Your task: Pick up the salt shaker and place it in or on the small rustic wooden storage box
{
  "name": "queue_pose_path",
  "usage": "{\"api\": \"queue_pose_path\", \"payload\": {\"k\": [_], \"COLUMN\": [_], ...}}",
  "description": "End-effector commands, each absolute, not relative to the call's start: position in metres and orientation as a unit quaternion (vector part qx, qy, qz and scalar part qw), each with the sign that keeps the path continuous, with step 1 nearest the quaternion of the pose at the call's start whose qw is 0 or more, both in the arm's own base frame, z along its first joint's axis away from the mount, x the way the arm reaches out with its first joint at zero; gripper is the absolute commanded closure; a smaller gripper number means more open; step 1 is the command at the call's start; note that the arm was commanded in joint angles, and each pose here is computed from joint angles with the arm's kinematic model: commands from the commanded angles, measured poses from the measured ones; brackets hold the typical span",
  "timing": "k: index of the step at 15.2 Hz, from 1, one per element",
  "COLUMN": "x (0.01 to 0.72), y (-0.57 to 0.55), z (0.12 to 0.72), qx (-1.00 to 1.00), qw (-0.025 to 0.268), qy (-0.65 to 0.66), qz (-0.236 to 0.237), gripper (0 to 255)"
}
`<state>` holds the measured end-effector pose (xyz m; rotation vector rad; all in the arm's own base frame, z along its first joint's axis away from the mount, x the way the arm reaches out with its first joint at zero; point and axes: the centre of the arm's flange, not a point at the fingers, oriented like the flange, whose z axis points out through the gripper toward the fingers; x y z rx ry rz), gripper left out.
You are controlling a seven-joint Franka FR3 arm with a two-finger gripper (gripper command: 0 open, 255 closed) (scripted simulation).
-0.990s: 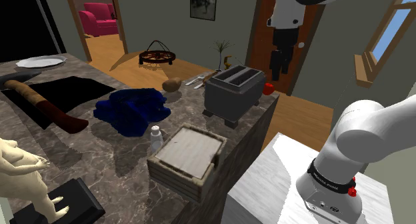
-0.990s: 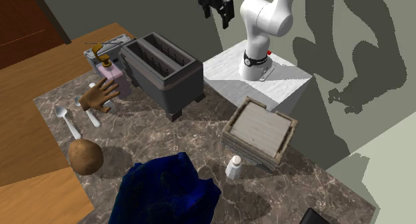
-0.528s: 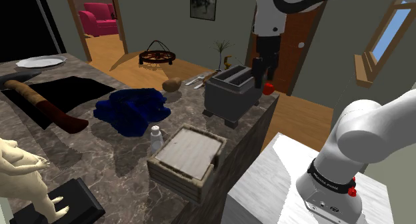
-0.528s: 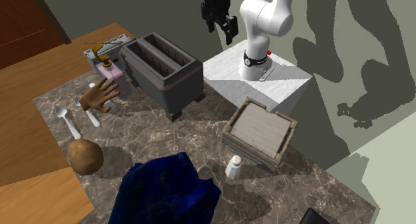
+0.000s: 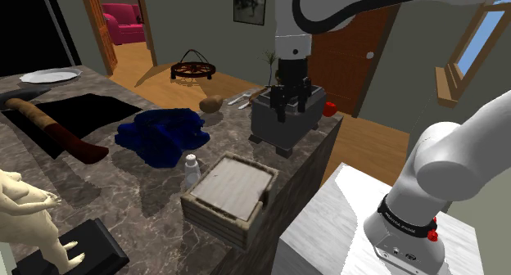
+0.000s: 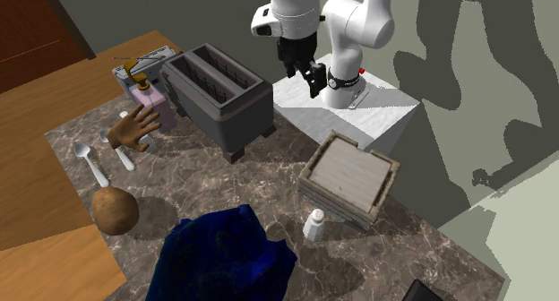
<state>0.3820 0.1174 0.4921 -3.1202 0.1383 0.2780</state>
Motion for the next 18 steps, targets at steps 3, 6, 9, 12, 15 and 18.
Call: {"api": "queue_pose_path", "payload": {"k": [3,6,9,12,15,18], "x": [0.408,0.43,0.453,0.476,0.5,0.525], "y": [0.156,0.184,0.213,0.24,0.267,0.293], "z": [0.47,0.456,0.442,0.428,0.414,0.4], "qx": [-0.994,-0.993,-0.991,-0.99,-0.988,-0.986], "qw": [0.008,0.011,0.014,0.017,0.02,0.024], "qy": [0.063,0.077,0.091,0.104,0.118,0.132], "qz": [0.091,0.093,0.095,0.097,0.099,0.101], "gripper": [0,0,0,0,0,0]}}
